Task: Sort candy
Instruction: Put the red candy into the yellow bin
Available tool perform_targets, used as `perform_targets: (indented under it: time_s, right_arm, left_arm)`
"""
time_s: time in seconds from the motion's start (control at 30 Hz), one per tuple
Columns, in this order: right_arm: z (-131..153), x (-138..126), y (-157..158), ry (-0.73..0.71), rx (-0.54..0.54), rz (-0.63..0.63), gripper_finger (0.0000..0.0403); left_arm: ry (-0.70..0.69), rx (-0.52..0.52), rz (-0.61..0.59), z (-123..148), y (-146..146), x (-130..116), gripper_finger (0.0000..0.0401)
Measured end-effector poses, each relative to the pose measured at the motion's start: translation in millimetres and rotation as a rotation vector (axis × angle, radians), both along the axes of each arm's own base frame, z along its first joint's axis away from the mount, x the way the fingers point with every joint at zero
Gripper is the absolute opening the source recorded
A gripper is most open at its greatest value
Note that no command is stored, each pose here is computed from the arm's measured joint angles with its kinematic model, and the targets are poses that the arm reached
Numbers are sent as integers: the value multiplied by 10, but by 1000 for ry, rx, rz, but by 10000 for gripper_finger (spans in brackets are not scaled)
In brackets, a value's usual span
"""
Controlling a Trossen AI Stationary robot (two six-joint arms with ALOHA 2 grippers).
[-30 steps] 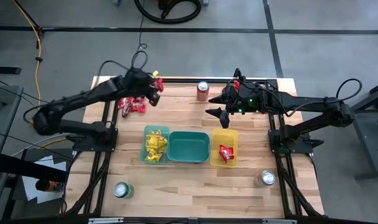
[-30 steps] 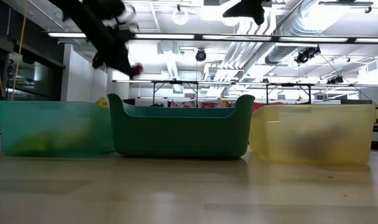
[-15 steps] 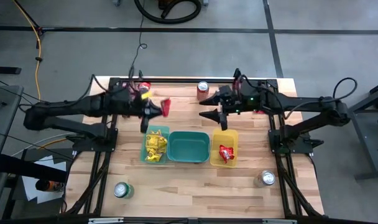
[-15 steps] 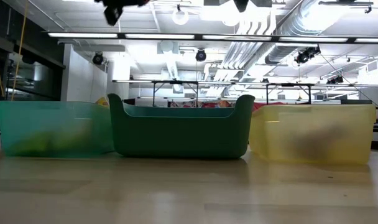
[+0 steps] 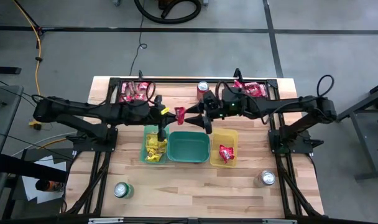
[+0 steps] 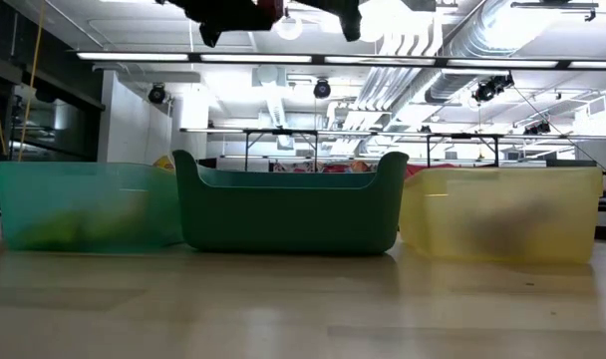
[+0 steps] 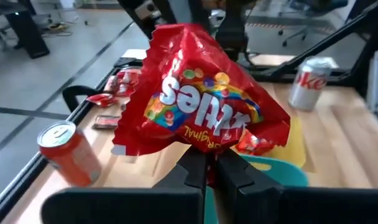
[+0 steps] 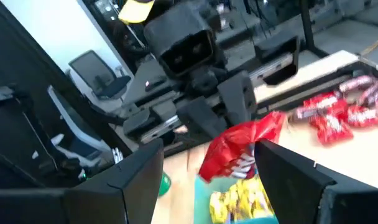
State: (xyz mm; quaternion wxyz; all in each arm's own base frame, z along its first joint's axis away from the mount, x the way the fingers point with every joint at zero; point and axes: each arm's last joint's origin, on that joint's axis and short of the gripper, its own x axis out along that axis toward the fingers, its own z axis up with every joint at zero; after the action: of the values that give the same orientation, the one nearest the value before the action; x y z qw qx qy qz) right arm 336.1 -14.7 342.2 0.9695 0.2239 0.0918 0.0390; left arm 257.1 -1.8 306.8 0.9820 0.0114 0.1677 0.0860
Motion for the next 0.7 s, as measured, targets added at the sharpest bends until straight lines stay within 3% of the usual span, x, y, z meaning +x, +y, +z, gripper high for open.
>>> perform_targets:
  time_s: [0.27, 0.5, 0.7]
  right_arm:
    - [-82, 59, -37, 47, 85, -138, 248]
    - [-145, 60, -44, 103, 143, -174, 245]
    - [-150, 67, -43, 103, 168, -181, 194]
  left_arm:
    - [-20, 30, -10, -38, -3, 109, 0]
    - [-32, 68, -22, -25, -2, 117, 0]
    - [-34, 88, -38, -19, -5, 119, 0]
